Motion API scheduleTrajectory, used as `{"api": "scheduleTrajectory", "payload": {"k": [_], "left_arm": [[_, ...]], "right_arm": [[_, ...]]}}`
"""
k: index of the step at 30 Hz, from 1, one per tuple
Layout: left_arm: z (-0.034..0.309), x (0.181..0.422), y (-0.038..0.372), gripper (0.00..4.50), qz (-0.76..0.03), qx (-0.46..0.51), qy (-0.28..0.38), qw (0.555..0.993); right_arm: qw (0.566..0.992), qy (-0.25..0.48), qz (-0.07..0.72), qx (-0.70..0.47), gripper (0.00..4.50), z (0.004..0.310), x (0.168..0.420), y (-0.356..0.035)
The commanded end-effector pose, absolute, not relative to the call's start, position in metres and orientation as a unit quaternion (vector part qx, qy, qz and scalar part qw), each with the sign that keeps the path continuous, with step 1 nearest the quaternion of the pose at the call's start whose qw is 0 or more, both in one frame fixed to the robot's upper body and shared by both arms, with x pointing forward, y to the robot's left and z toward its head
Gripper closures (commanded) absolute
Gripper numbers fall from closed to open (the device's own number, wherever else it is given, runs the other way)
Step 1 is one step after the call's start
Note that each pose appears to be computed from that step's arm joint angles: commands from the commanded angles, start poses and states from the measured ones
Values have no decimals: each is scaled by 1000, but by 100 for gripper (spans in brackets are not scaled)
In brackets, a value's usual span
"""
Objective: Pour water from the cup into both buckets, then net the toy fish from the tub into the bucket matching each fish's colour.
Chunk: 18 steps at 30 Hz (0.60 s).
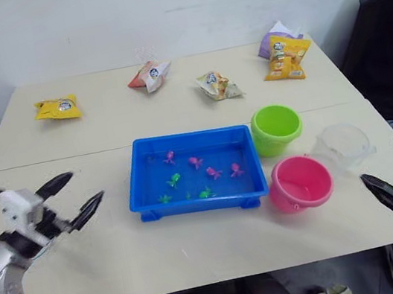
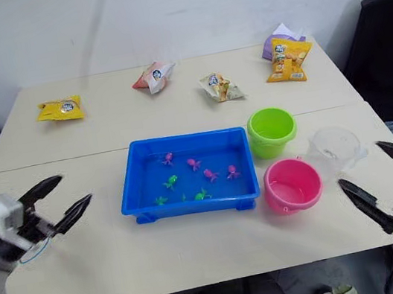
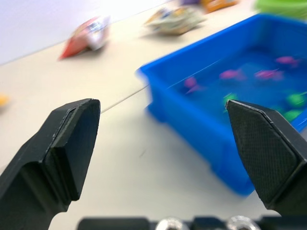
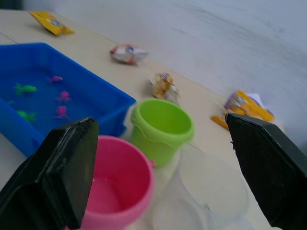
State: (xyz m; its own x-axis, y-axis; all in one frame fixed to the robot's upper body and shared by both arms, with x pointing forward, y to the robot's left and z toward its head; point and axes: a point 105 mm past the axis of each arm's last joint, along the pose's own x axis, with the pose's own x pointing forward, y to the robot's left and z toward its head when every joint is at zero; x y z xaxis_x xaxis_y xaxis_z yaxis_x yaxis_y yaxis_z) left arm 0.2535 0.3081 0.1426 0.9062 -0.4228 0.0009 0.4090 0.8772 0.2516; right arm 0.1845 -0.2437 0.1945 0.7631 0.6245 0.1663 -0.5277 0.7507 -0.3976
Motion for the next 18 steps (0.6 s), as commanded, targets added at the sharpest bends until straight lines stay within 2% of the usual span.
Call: {"api": "scheduleTrajectory", "payload": {"k": [1, 5, 7, 9, 11, 12, 14, 18], "left_arm": [[133, 226, 359, 0, -95, 140, 8, 986], [127, 183, 411, 0, 59, 169, 32, 983], [125, 165, 420, 0, 104, 151, 30, 983], [113, 139, 428, 0, 149, 141, 54, 977], [99, 113, 438, 0, 203, 121, 85, 968], [98, 108, 440, 0, 219, 108, 87, 966], [101, 113, 437, 0, 226, 97, 85, 966], [112, 152, 429, 0, 237, 62, 82, 966]], "right_arm": [[880, -163, 420, -149, 2, 193, 186, -200], [879, -177, 426, -118, 2, 190, 207, -184], [864, -175, 457, -121, 2, 184, 204, -173], [851, -182, 477, -123, 2, 180, 204, -165], [856, -189, 465, -127, 2, 177, 210, -167], [861, -189, 456, -120, 2, 175, 213, -169], [851, -181, 480, -113, 2, 171, 211, -166], [815, -169, 545, -101, 2, 168, 202, -155]]}}
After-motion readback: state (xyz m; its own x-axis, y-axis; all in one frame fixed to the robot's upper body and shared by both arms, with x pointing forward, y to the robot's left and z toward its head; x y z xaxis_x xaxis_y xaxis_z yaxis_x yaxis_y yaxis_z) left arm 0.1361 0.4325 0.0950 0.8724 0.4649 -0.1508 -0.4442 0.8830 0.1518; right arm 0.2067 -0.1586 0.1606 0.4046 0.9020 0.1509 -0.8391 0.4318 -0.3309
